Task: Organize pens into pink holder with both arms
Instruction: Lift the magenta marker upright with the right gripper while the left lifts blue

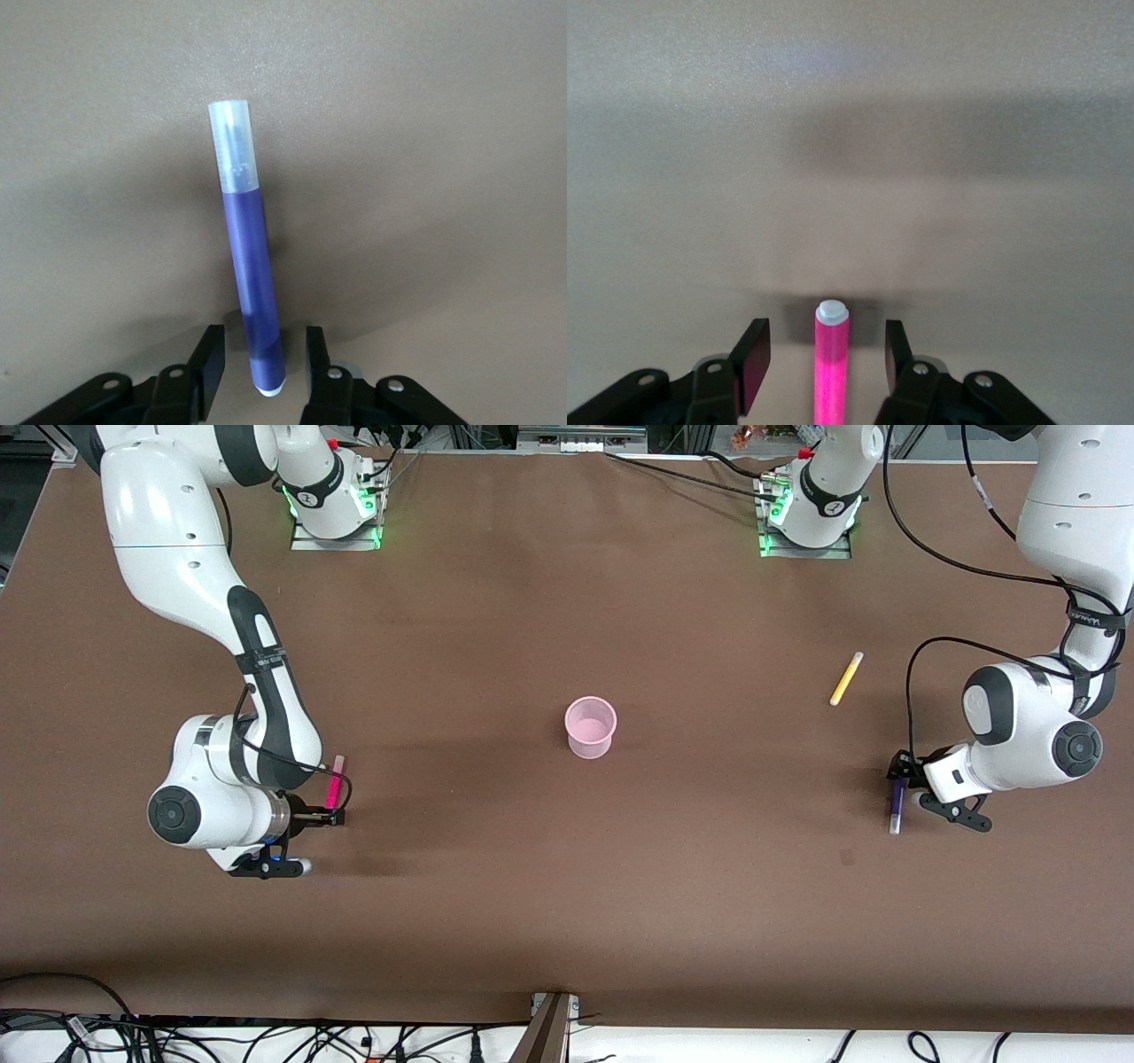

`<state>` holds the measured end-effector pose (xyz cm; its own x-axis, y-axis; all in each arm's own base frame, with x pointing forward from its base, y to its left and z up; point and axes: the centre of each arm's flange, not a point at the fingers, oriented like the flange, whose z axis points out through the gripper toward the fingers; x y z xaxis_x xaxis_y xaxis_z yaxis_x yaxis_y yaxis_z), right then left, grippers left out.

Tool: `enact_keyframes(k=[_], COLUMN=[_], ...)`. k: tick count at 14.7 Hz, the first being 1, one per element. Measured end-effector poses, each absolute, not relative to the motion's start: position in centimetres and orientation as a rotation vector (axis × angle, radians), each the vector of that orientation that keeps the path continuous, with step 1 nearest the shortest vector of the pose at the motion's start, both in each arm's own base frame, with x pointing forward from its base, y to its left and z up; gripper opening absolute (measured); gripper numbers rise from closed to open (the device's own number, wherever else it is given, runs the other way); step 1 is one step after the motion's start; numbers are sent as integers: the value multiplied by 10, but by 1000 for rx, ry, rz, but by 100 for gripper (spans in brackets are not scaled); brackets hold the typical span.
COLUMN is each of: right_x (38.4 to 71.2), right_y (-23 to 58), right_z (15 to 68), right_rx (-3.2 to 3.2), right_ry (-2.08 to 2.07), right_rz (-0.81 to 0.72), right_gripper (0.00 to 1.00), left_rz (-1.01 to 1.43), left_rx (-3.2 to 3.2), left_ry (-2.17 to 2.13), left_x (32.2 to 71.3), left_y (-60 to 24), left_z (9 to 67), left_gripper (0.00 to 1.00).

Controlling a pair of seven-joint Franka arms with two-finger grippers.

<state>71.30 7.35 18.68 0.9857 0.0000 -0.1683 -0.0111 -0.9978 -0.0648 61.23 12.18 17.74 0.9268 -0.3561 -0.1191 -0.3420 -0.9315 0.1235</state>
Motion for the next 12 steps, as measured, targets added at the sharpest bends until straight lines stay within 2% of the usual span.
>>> enact_keyframes(k=[1,2,4,7,11,12], right_x=[713,713,712,712,711,710], right_y=[73,73,73,73,72,72], right_z=[186,186,185,185,182,181], right_rx=[-3065,-3065,-3065,-3065,-3067,-3067], right_ry=[9,9,9,10,13,15], right_rz=[261,261,262,261,255,256], right_gripper=[52,52,41,37,37,33], left_rz=[-213,-214,-217,-220,-222,-224], left_rx=[2985,2984,2983,2982,2981,2981], left_ry=[-542,-542,-542,-542,-542,-541], left_x=[612,612,611,611,610,610], left_y=[122,122,122,121,121,121], left_z=[177,177,176,175,175,174], left_gripper=[39,39,40,40,39,39])
